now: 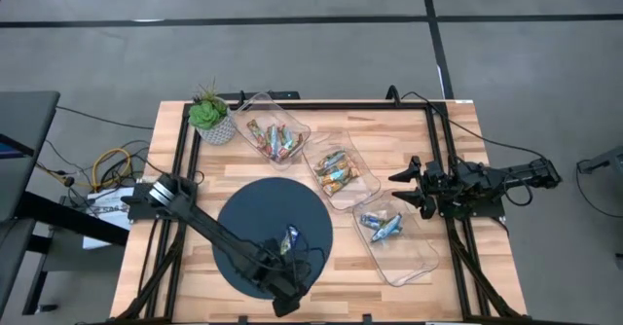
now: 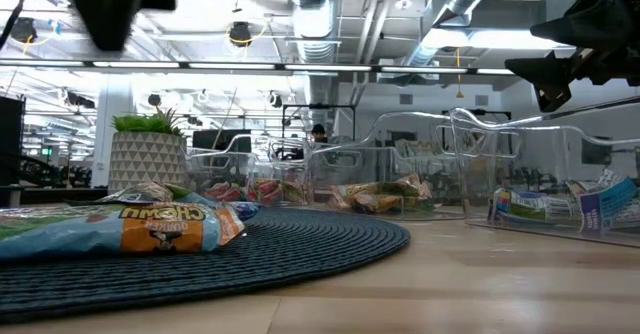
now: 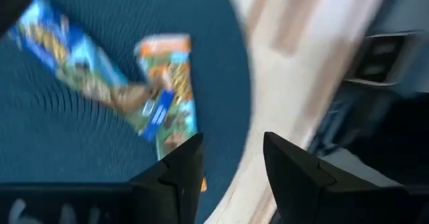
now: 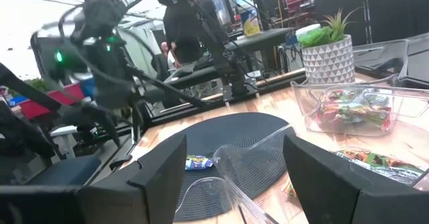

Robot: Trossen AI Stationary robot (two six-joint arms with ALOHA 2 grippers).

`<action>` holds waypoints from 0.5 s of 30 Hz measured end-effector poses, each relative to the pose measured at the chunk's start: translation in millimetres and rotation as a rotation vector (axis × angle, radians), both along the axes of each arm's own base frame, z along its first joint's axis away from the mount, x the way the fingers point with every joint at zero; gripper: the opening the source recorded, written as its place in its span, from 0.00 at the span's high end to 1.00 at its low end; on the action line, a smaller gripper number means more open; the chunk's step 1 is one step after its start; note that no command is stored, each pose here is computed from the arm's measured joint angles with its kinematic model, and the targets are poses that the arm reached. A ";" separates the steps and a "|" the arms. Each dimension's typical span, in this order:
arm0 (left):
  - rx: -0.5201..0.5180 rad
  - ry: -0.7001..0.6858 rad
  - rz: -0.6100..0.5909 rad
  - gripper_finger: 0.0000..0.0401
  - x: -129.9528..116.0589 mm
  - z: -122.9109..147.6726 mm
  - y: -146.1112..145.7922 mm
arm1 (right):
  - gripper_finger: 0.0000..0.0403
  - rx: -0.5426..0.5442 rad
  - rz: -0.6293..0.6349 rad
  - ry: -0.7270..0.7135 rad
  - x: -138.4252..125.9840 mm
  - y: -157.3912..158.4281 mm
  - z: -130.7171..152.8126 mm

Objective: Pick and place Granola Bars by type
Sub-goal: Put the yellow granola bar into the middle transparent bin

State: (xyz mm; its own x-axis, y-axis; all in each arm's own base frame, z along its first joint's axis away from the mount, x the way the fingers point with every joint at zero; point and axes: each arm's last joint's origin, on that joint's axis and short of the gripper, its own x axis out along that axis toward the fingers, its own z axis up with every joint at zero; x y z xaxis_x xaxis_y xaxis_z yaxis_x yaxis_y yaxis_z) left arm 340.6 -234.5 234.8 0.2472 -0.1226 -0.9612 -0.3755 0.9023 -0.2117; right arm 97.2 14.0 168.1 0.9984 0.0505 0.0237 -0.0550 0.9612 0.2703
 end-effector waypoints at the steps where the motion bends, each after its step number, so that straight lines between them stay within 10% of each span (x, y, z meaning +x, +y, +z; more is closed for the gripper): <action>1: 0.004 0.035 0.020 0.64 0.4 -7.5 -1.1 | 0.40 0.000 0.000 0.000 0.0 0.0 -0.1; 15: 0.051 0.282 0.186 0.64 -0.7 -51.6 -1.9 | 0.40 0.000 0.000 0.000 0.0 0.0 0.0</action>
State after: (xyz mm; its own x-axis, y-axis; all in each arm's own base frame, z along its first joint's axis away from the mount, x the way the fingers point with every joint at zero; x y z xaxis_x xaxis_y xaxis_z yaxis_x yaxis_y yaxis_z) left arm 339.9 -236.3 183.2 -0.0155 -0.0507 -0.9986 -0.5723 0.8194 -0.0327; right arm 97.2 14.0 168.1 0.9984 0.0505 0.0241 -0.0552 0.9612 0.2703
